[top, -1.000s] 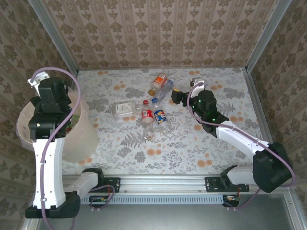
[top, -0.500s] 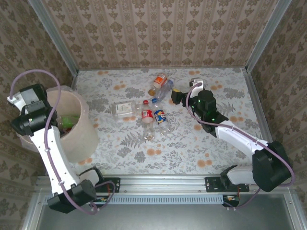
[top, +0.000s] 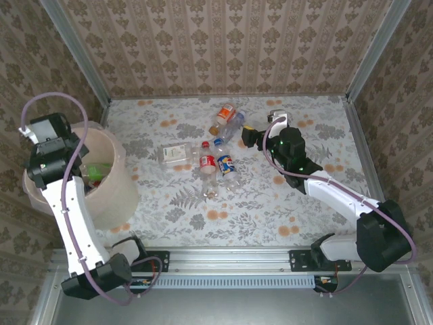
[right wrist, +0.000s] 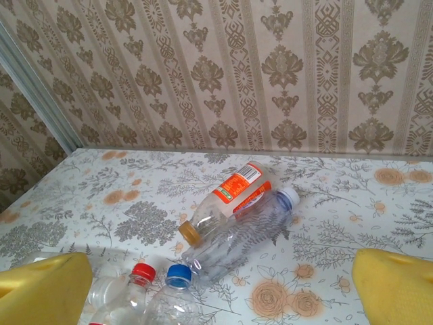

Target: Put the plastic bottles in the bin

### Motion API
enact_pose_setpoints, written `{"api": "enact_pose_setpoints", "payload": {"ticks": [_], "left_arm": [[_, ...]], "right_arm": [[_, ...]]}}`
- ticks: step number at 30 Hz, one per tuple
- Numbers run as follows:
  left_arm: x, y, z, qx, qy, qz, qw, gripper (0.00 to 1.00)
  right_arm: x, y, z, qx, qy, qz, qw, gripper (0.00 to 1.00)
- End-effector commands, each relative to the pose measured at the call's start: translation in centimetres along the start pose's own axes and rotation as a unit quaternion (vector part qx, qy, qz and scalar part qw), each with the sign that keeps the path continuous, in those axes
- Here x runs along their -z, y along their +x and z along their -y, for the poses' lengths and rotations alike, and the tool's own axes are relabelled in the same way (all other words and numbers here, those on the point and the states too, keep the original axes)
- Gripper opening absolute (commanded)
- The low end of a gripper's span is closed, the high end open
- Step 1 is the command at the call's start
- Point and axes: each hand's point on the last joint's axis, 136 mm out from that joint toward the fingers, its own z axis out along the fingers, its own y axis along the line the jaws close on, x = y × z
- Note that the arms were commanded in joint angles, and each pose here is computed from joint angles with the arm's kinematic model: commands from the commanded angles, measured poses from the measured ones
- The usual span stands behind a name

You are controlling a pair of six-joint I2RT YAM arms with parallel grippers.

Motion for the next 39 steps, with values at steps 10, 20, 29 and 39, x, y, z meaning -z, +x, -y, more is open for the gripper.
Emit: {"api": "enact_pose_setpoints", "payload": {"ticks": [10, 20, 29, 39], "left_arm": [[6.4, 0.0, 15.7, -0.08, 0.223, 0.066, 0.969, 1.0], [8.6, 11.3, 30.7, -0.16, 0.387, -0.047, 0.907, 1.0], [6.2, 24.0, 34.9, -0.209, 0.401, -0.21, 0.867, 1.0], [3.1, 31.8, 36.3, -0.244, 0.373, -0.303, 0.842, 0.97]], "right_arm": [[0.9, 0.0, 0.5, -0.012, 0.013, 0.007, 1.0, 1.0], [1.7, 1.0, 1.3, -0.018, 0.029, 0.004, 0.999, 1.0], [2.2, 0.9, 2.3, 0.016, 0.059, -0.01, 0.998, 1.0], [2.2, 1.2, 2.4, 0.008, 0.058, -0.009, 0.998, 1.0]]}}
